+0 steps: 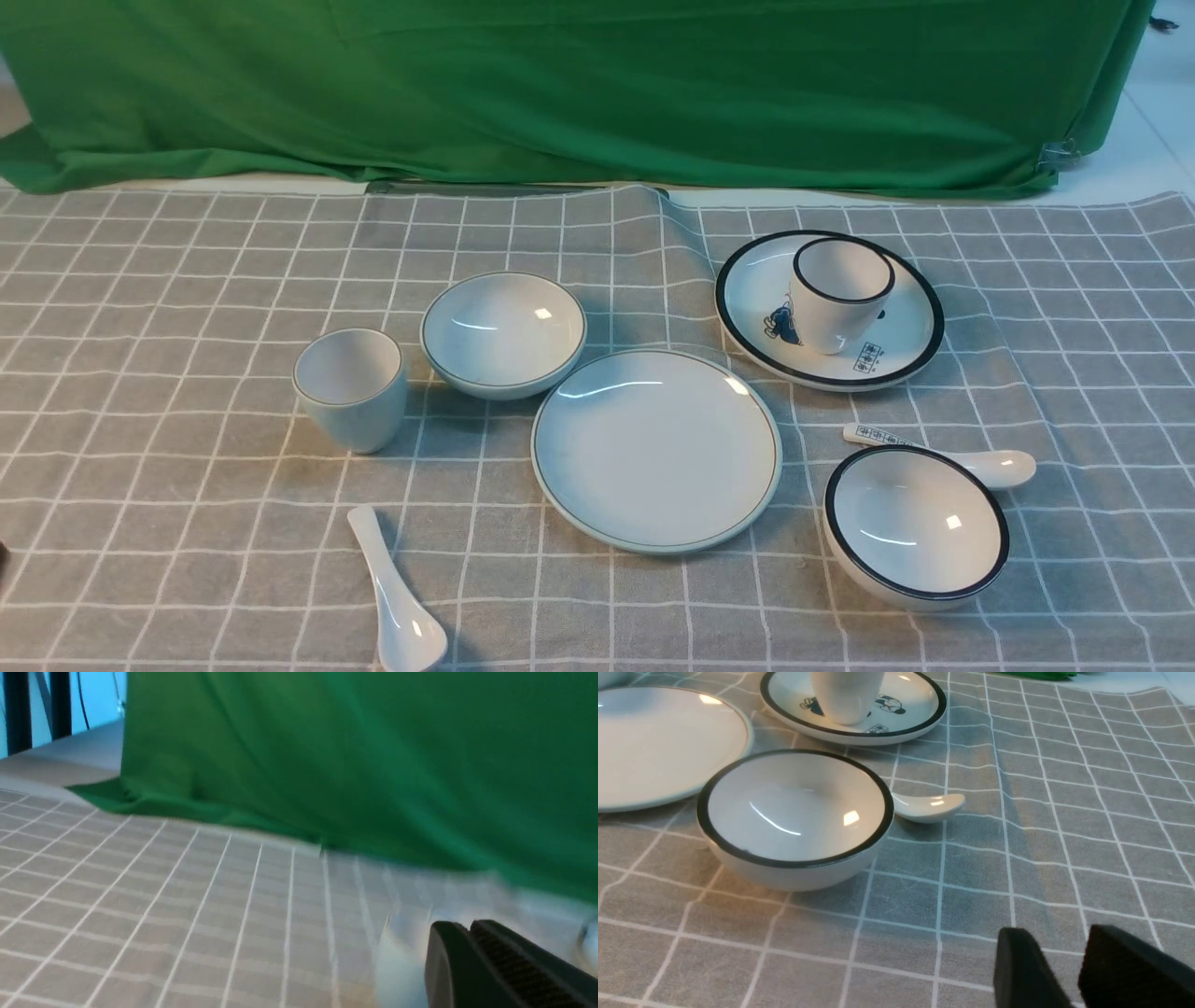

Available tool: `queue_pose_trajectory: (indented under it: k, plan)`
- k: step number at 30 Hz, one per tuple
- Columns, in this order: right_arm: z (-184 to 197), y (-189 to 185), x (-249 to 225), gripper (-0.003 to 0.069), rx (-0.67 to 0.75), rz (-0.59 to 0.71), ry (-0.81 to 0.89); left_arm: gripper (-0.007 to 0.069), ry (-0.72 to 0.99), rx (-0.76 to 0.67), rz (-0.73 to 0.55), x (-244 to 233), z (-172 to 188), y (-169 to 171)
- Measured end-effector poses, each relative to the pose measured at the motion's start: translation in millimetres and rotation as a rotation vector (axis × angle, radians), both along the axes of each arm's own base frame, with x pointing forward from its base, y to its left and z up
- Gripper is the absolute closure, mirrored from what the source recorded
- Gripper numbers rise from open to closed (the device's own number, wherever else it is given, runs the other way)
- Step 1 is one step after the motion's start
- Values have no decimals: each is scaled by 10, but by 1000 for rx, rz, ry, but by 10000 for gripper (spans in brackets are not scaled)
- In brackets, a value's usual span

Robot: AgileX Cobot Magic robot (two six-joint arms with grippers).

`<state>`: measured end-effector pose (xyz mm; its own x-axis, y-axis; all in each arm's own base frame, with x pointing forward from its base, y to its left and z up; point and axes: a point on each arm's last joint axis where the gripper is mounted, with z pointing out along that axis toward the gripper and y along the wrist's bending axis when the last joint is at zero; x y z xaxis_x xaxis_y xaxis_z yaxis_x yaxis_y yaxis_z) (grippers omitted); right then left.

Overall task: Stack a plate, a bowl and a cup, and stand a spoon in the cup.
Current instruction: Use the left arm to grab a blue rice bowl

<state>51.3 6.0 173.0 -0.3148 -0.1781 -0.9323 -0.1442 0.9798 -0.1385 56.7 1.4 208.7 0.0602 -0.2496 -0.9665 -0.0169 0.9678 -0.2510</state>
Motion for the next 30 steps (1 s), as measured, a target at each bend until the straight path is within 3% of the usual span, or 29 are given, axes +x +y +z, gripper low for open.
queue_pose_trajectory:
  k: [3, 14, 17, 19, 22, 25, 26, 27, 29, 30]
  plan:
    - [0, 0, 0, 417, 0, 0, 0, 608, -139, -171, 46, -18, 116, 60]
    - [44, -1, 15, 417, 9, -4, -51, 608, -592, -442, 138, -192, 482, 242]
    - [99, 13, 28, 417, 122, -21, -101, 608, -598, -480, 107, -193, 700, 228]
    - [208, 20, 45, 417, 373, -61, -194, 608, -512, -491, 37, -132, 1094, 159]
    - [330, -4, 53, 417, 691, -113, -293, 608, -274, -350, -55, 64, 1673, 14]
    - [396, -28, 49, 417, 802, -124, -357, 608, 102, -213, -114, 422, 1968, -85]
    - [403, -30, 49, 417, 808, -124, -365, 608, 111, -200, -120, 431, 2045, -91]
    - [424, -38, 47, 417, 820, -124, -389, 608, 327, -119, -163, 632, 2105, -130]
    - [455, -50, 42, 417, 835, -124, -426, 608, 600, -35, -229, 1056, 2128, -155]
    - [457, -51, 42, 417, 835, -124, -428, 608, 616, -31, -234, 1088, 2127, -157]
